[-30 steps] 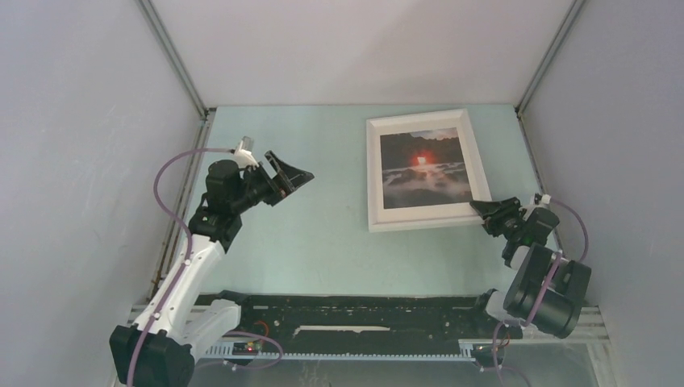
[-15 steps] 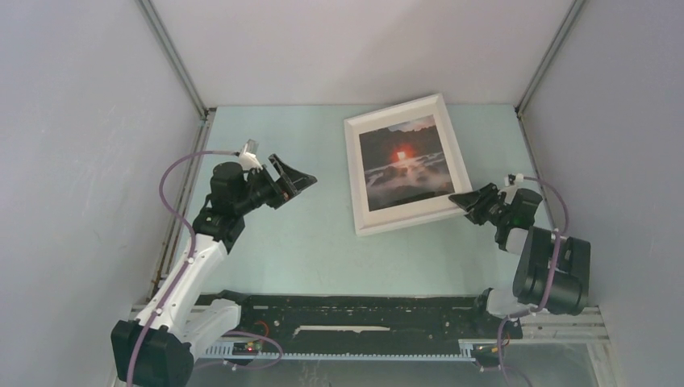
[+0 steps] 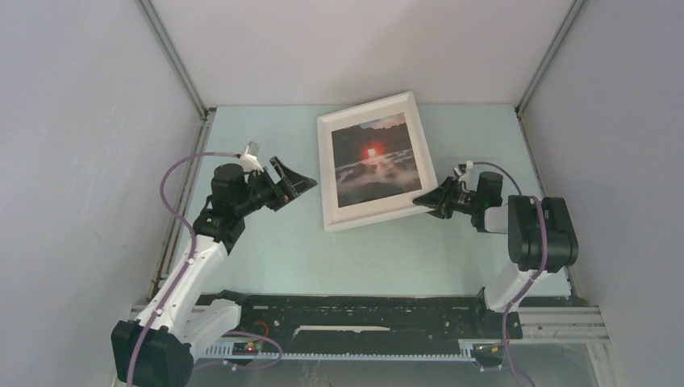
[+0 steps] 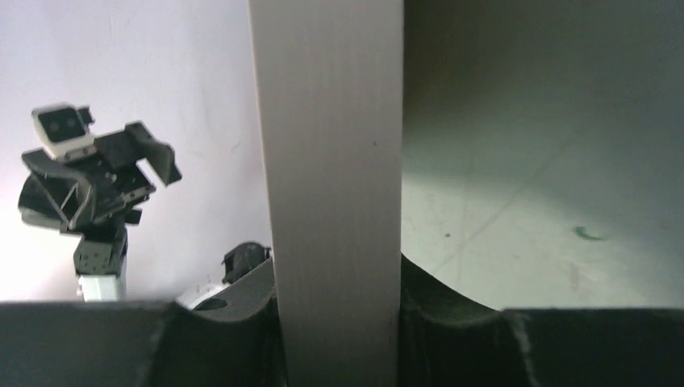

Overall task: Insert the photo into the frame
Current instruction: Turn over the photo from the photo frame.

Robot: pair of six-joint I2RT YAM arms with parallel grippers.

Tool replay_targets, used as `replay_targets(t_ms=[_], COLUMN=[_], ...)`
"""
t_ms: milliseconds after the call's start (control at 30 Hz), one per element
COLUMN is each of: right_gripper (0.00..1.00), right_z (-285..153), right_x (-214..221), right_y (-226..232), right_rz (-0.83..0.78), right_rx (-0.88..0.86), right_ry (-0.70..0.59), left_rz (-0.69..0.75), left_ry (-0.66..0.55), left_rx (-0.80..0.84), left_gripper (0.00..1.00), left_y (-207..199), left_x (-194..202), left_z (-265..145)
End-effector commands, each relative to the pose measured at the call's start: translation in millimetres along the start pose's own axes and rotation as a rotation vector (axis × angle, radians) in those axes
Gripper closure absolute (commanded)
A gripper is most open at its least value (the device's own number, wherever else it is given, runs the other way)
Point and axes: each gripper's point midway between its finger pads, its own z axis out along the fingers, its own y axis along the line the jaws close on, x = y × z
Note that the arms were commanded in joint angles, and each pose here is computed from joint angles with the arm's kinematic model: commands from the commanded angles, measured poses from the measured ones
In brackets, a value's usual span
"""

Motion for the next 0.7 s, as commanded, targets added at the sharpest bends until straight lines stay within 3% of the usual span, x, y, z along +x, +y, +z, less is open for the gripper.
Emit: replay_targets(t_ms=[0,200,367,433,667], right_gripper=[1.00,1.00,1.00,1.00,1.00], right_z=[11,27,35,36,50], right_x=[18,47,60,63,64], right_y=[49,71,72,72,63], right_rz=[-0.211,-0.278,-0.271,-0.265,-0.217], right_rx=[-0.179,-0.242,-0.254,-0.258,-0.254], right_ry=[0.134,0.249,0.296,0.307,0.357], left_rz=[0.031,-0.069,-0.228,-0.241,-0.323], left_ry=[0.024,-0.076,-0.113,-0.054,0.023], left_rx=[-0.038,-0.298,-0.302,-0.343,-0.244], left_gripper=[0.07,0.01,0.00,0.00,0.00], left_y=[17,90,134,150,138], left_x=[15,25,41,49,73], left_z=[-4,-9,13,26,63])
